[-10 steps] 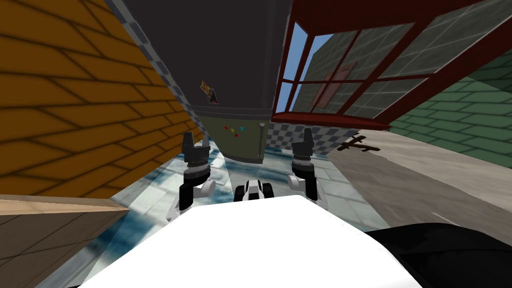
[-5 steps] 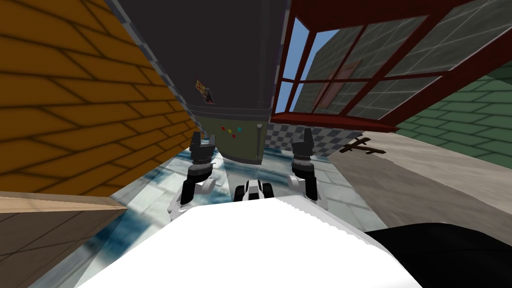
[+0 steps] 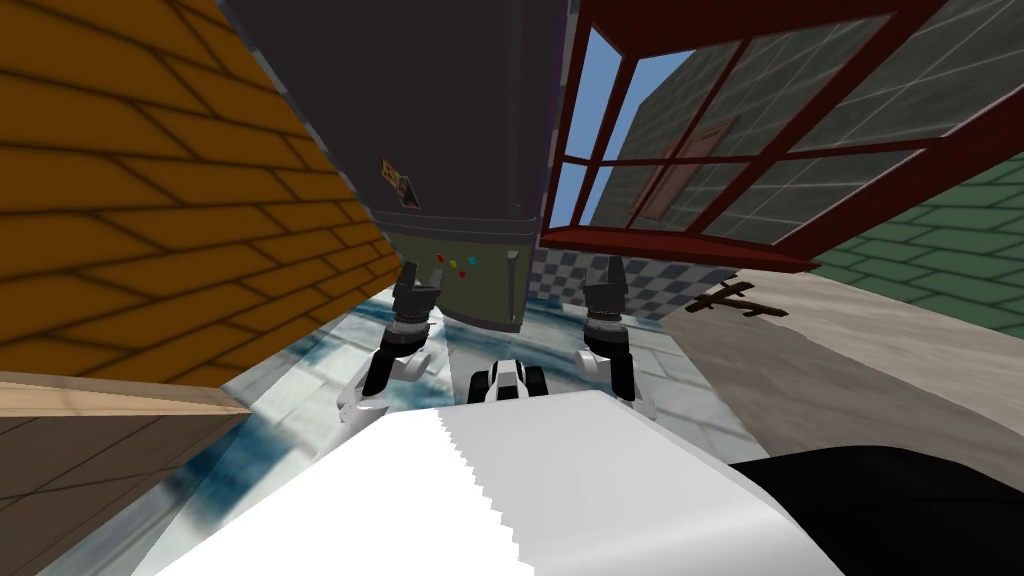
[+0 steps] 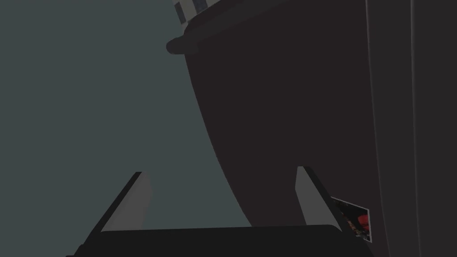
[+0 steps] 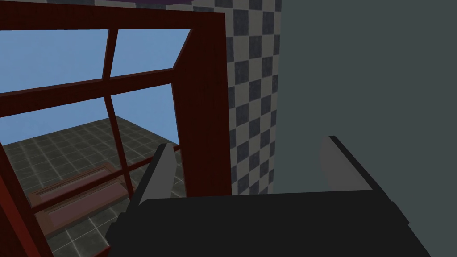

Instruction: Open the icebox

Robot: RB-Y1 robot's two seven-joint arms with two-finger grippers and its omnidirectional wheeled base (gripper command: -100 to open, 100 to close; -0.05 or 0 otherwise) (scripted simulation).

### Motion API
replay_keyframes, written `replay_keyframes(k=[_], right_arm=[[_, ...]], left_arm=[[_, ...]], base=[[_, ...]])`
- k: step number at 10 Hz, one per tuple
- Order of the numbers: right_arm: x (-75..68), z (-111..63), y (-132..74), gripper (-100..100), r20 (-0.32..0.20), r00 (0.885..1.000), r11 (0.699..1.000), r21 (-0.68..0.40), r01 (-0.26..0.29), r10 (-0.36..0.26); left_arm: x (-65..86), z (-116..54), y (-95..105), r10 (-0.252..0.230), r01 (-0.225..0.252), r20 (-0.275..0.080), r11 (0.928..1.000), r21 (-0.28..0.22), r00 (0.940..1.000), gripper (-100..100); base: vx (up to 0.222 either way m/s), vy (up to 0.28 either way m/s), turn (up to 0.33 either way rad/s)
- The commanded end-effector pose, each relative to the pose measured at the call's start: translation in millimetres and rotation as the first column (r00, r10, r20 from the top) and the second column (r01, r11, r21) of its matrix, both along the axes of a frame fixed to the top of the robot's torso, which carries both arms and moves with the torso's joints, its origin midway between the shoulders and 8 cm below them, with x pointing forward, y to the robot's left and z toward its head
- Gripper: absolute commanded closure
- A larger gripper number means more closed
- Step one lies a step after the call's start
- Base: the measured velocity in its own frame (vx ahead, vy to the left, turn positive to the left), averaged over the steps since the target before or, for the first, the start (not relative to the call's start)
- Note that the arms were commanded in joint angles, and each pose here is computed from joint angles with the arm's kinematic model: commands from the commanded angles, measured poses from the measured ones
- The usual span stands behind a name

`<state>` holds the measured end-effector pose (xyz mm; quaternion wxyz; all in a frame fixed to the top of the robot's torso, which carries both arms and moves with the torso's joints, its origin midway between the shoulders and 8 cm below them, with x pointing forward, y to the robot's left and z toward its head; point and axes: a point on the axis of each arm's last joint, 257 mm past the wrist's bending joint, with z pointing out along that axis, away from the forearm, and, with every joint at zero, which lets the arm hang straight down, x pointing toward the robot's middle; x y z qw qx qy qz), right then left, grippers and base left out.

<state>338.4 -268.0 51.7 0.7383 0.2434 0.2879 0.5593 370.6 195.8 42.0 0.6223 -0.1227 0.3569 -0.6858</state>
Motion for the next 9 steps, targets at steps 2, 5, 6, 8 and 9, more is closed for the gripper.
replay_keyframes(k=[2,5,6,8,9], right_arm=[[0.0,0.0,0,0,0.0,1.0,1.0,0.0,0.0,0.0],[0.0,0.0,0,0,0.0,1.0,1.0,0.0,0.0,0.0],[0.0,0.0,0,0,0.0,1.0,1.0,0.0,0.0,0.0],[0.0,0.0,0,0,0.0,1.0,1.0,0.0,0.0,0.0],[0.0,0.1,0,0,0.0,1.0,1.0,0.0,0.0,0.0]], left_arm=[[5.7,-3.8,-11.2,-0.074,0.074,-0.021,0.9961,0.047,0.9971,-100],[13.4,-8.9,-22.1,-0.151,0.155,-0.052,0.9842,0.086,0.9872,-100],[13.3,-9.7,-22.2,-0.152,0.157,-0.054,0.9827,0.099,0.9869,-100],[17.6,-13.4,-26.3,-0.186,0.195,-0.076,0.9727,0.127,0.9796,-100],[22.6,-16.3,-29.4,-0.215,0.227,-0.097,0.9636,0.14,0.9717,-100]], base=[[0.026,-0.099,0.04],[0.051,-0.113,0.049],[0.055,-0.106,0.043],[0.044,-0.111,0.051],[0.046,-0.13,0.044]])
